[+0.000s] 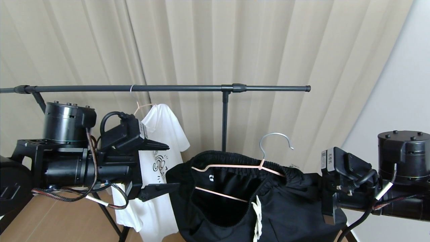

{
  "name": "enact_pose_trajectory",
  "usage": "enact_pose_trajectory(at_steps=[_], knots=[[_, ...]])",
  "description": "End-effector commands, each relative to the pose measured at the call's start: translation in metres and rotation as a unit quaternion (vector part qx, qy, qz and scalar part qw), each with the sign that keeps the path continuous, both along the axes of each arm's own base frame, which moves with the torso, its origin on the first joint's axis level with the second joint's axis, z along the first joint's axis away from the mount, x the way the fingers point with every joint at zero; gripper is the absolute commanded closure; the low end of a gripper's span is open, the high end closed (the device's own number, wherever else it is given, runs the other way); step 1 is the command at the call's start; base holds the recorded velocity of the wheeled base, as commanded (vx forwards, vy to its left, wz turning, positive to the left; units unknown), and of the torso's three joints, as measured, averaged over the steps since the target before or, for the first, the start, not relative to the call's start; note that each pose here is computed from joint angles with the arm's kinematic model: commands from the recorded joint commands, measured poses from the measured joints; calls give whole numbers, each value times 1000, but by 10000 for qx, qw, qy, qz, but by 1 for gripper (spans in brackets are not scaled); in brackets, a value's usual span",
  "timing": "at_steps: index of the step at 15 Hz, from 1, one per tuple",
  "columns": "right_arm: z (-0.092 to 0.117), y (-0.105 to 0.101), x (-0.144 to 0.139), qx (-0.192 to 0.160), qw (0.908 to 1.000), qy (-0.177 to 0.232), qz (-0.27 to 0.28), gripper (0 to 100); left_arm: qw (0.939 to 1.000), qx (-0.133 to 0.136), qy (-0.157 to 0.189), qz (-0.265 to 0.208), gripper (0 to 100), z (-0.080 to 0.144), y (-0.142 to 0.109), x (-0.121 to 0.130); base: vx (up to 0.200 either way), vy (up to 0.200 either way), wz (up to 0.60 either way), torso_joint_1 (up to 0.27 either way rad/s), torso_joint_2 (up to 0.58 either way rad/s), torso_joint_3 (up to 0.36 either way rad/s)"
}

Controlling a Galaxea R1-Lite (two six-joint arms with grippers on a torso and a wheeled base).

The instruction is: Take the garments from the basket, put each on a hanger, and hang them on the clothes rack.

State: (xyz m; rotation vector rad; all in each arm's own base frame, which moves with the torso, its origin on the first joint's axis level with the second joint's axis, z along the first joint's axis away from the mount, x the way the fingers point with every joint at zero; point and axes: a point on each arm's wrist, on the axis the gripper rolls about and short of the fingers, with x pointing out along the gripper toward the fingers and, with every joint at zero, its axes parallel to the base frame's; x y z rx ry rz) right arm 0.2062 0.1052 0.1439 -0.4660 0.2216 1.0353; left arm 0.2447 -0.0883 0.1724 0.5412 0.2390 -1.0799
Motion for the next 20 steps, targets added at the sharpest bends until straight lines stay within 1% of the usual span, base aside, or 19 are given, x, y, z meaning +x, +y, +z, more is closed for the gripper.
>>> enact_pose_trajectory(at_steps=[1,3,5,7,8,10,12,17,20], knots=[[3,-2,-4,37,10000,-70,13,100,9993,339,167,-47,0,-15,-3,15,0,0,0,0,0,0],[4,-2,-6,49,10000,-82,26,100,9982,580,132,18,0,-20,-10,21,0,0,0,0,0,0],[4,-3,-7,86,9999,-61,126,100,9980,621,45,-49,0,-19,-17,25,0,0,0,0,0,0],[4,-4,-10,93,9998,-75,185,100,9969,781,-38,63,0,-19,-29,35,0,0,0,0,0,0],[4,-4,-10,81,9997,-107,197,100,9968,796,-58,69,0,-18,-35,37,0,0,0,0,0,0],[3,-4,-11,63,9995,-142,281,100,9984,552,63,66,0,-11,-52,41,0,0,0,0,0,0],[4,-4,-10,75,9994,-145,301,100,9991,400,164,28,0,-8,-64,44,0,0,0,0,0,0],[4,-3,-10,78,9994,-152,301,100,9988,340,115,-345,0,-7,-90,44,0,0,0,0,0,0],[5,-3,-10,94,9994,-166,305,100,9972,299,142,-664,0,-7,-104,36,0,0,0,0,0,0]])
